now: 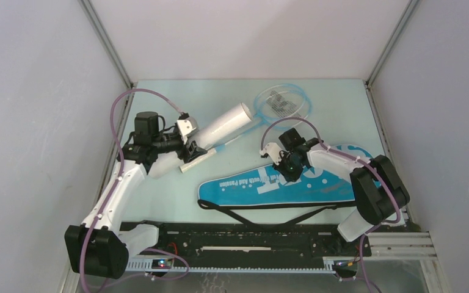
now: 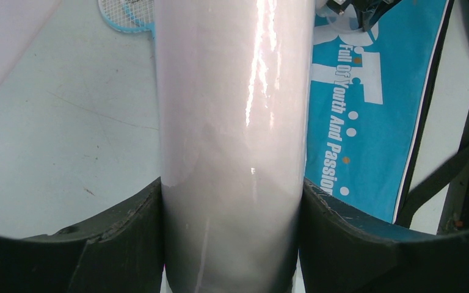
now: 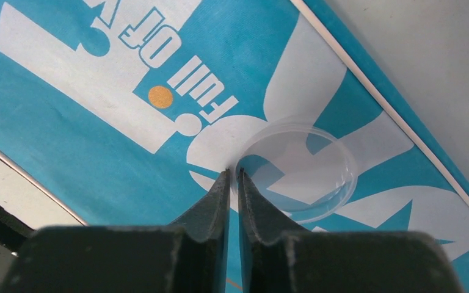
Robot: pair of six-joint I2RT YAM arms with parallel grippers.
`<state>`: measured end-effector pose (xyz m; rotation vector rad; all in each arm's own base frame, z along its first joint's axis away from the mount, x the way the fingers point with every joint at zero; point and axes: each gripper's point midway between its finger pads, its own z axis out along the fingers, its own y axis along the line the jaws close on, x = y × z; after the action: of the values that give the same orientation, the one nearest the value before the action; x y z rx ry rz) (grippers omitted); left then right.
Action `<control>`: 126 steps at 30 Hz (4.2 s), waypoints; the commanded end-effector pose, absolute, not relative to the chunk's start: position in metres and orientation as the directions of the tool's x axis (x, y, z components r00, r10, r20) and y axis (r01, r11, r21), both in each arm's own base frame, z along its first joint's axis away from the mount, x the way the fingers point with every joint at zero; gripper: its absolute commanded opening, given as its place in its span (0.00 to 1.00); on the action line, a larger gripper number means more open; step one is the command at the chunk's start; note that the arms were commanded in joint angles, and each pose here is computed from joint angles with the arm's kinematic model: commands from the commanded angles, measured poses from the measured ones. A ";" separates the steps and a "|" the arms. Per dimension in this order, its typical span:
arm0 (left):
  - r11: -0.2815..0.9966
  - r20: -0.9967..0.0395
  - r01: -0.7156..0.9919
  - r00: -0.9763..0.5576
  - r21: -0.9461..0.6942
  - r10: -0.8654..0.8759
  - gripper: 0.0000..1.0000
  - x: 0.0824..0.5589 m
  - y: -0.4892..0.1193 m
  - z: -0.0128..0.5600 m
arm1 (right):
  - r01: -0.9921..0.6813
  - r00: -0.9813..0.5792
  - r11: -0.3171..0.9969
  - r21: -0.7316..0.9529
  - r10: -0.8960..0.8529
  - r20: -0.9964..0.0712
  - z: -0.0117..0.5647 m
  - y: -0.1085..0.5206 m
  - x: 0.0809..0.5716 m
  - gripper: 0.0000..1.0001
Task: Pack up the badminton gear
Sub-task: Close the lid on the shuttle tube.
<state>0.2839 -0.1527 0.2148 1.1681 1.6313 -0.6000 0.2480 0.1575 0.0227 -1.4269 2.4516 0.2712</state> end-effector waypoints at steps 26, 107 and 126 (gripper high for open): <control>0.199 -0.928 0.953 0.150 0.227 0.342 0.22 0.268 -0.184 0.221 | -0.834 -0.502 0.220 0.506 0.079 -0.861 0.404 0.223 0.255 0.00; 0.129 -0.900 0.931 0.283 0.340 0.333 0.22 0.259 -0.194 0.222 | -0.670 -0.742 0.103 0.736 -0.046 -0.669 0.341 0.277 0.239 0.09; 0.174 -0.918 0.938 0.235 0.300 0.319 0.22 0.266 -0.195 0.226 | -0.702 -0.711 0.122 0.702 -0.063 -0.700 0.330 0.283 0.235 0.30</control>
<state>0.2661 -0.1841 0.2004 1.3961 1.4126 -0.6659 0.2452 0.2782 0.3337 -0.6869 1.9061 1.6756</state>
